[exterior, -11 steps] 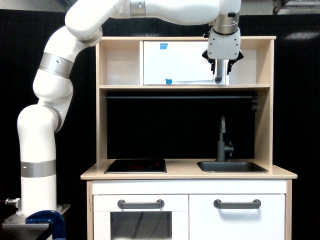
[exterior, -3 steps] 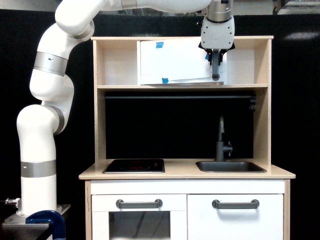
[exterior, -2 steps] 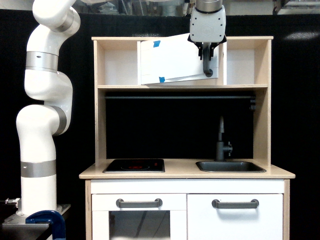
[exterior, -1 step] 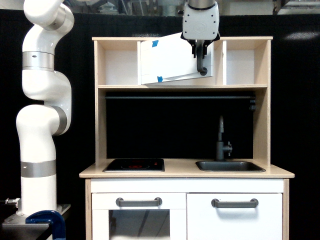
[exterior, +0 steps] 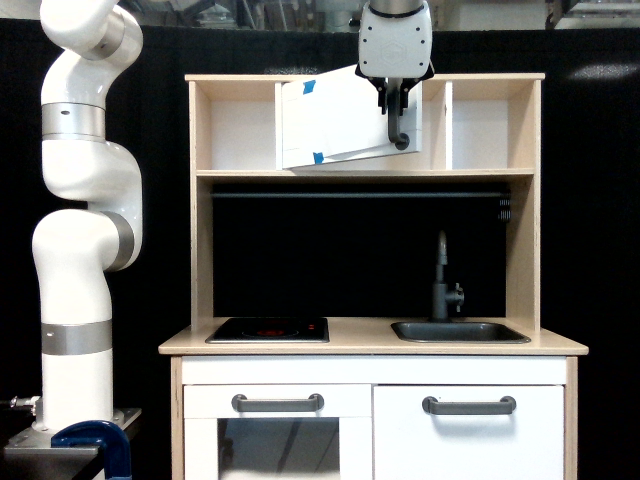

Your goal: Open the oven door

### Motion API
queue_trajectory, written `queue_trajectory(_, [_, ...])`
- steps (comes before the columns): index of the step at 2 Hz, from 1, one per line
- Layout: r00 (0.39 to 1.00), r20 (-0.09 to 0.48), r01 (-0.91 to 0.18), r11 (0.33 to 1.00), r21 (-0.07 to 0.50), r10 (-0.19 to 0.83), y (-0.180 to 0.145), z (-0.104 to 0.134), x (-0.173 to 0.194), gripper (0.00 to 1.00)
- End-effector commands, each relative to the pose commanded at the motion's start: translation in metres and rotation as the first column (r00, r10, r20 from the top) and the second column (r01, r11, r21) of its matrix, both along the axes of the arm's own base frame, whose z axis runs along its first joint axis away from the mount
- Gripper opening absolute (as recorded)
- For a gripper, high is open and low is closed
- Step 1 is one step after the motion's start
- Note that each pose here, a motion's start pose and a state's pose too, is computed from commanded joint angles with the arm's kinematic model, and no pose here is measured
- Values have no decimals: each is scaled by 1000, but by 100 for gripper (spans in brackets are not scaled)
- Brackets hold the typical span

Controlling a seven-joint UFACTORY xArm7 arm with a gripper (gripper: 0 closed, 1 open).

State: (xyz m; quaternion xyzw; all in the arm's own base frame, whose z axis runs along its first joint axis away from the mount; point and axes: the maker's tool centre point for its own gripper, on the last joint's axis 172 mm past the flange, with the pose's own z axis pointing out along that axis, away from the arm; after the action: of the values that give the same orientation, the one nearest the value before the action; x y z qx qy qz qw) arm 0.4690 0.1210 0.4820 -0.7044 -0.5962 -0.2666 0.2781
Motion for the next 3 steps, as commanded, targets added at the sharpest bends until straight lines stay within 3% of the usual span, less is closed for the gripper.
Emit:
queue_trajectory(1, [1000,0,0,1000,0,0,-6,3,-2,100])
queue_trajectory(3, [1000,0,0,1000,0,0,-31,-3,-5,100])
